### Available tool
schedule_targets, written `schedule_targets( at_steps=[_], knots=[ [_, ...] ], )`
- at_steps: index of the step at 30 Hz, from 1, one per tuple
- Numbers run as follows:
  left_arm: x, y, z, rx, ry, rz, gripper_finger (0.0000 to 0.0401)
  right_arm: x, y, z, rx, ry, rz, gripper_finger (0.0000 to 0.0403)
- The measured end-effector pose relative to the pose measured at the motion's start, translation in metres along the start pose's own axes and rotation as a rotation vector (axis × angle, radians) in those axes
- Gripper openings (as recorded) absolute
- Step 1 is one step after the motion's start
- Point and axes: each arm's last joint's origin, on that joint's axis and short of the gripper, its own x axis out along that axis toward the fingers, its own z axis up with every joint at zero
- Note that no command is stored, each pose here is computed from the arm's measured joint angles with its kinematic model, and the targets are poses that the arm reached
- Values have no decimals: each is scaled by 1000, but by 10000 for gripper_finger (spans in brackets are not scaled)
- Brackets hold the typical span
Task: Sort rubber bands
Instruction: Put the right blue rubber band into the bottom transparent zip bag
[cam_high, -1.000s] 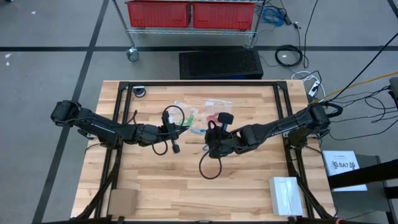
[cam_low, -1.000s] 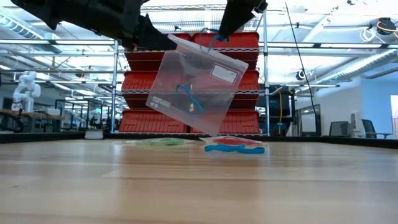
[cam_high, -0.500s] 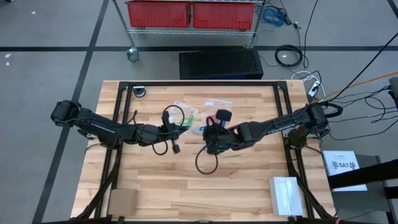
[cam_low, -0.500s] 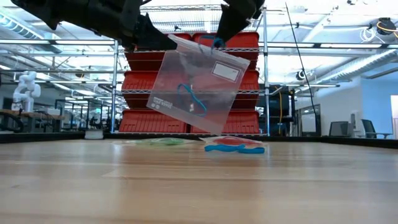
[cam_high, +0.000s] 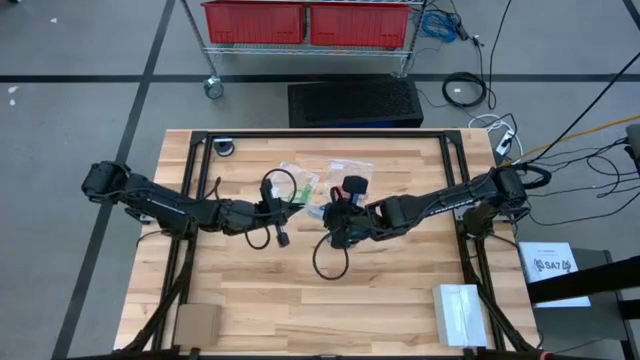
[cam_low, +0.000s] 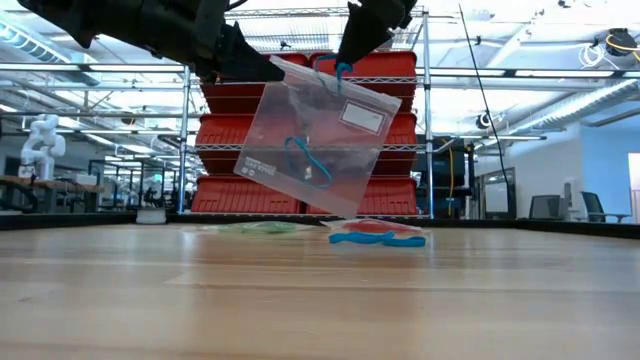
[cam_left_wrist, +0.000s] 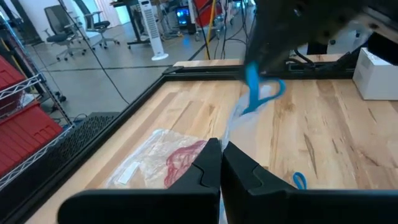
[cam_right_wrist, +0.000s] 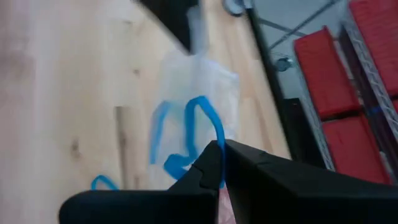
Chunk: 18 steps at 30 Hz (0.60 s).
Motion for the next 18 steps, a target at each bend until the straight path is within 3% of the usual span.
schedule_targets(
  at_steps=[9, 18],
  knots=[
    [0, 0, 0, -1, 0, 0, 1, 19, 17, -4, -64, 39, 55, 0],
    [0, 0, 0, -7, 0, 1, 1, 10, 25, 0, -66, -16, 38, 0]
  ],
)
